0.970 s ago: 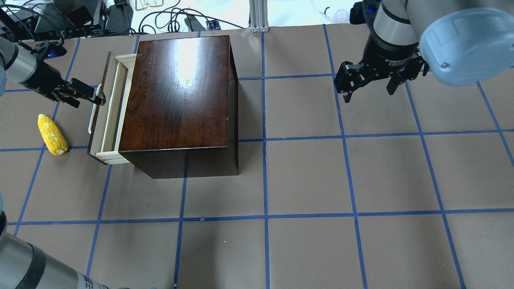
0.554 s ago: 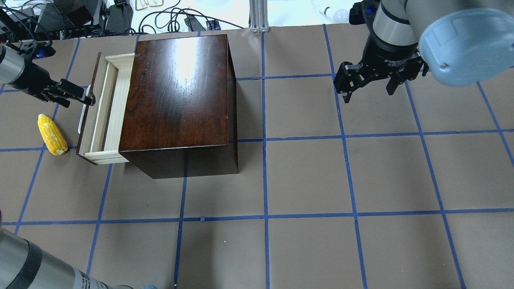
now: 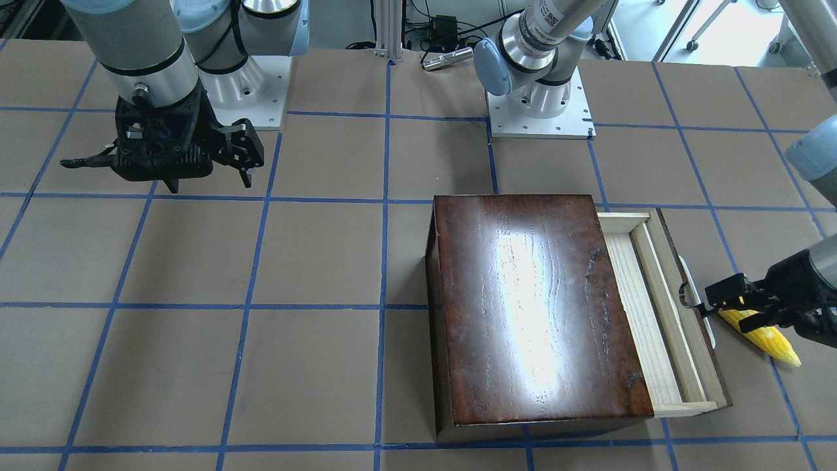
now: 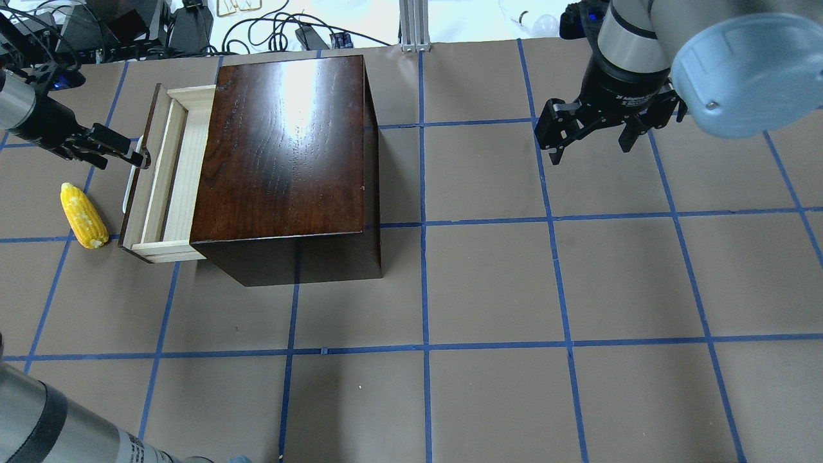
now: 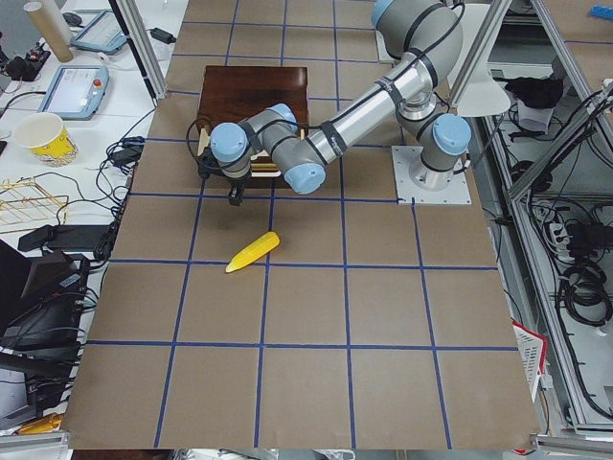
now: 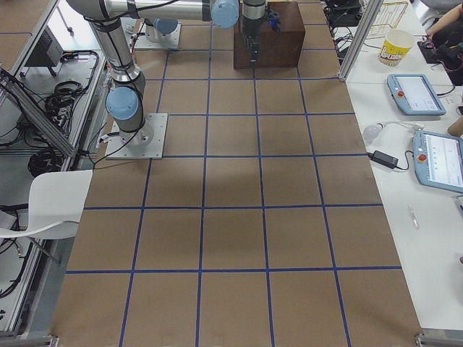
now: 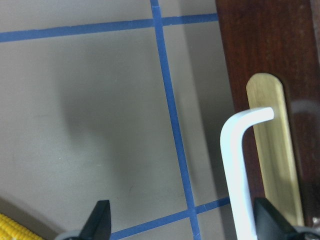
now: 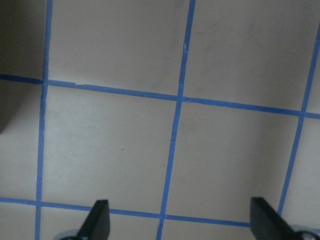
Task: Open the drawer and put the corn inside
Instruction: 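Release the handle and move the left gripper over the yellow corn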
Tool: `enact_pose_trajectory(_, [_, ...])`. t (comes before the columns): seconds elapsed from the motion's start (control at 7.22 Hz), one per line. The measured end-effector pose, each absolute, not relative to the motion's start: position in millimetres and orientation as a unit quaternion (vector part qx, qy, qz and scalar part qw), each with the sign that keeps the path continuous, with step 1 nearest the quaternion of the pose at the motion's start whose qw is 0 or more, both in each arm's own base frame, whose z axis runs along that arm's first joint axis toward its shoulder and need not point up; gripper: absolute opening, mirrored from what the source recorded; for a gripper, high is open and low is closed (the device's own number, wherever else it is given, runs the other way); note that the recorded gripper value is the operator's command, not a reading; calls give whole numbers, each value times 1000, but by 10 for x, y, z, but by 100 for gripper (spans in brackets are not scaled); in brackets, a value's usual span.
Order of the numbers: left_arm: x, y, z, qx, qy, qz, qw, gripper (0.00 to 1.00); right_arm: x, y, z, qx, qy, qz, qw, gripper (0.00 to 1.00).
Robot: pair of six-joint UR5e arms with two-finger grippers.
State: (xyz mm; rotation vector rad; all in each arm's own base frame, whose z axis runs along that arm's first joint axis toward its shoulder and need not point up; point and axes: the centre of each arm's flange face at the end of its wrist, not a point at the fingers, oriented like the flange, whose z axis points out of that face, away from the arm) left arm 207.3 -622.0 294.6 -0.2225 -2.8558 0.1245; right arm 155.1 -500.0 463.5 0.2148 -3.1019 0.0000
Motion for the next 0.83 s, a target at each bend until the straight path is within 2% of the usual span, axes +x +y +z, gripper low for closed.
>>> enact_pose_trajectory(0.83, [2251,-6077,3322,-60,-991,57,107,100,1553,-4999,4635,69,-997,0,16,100])
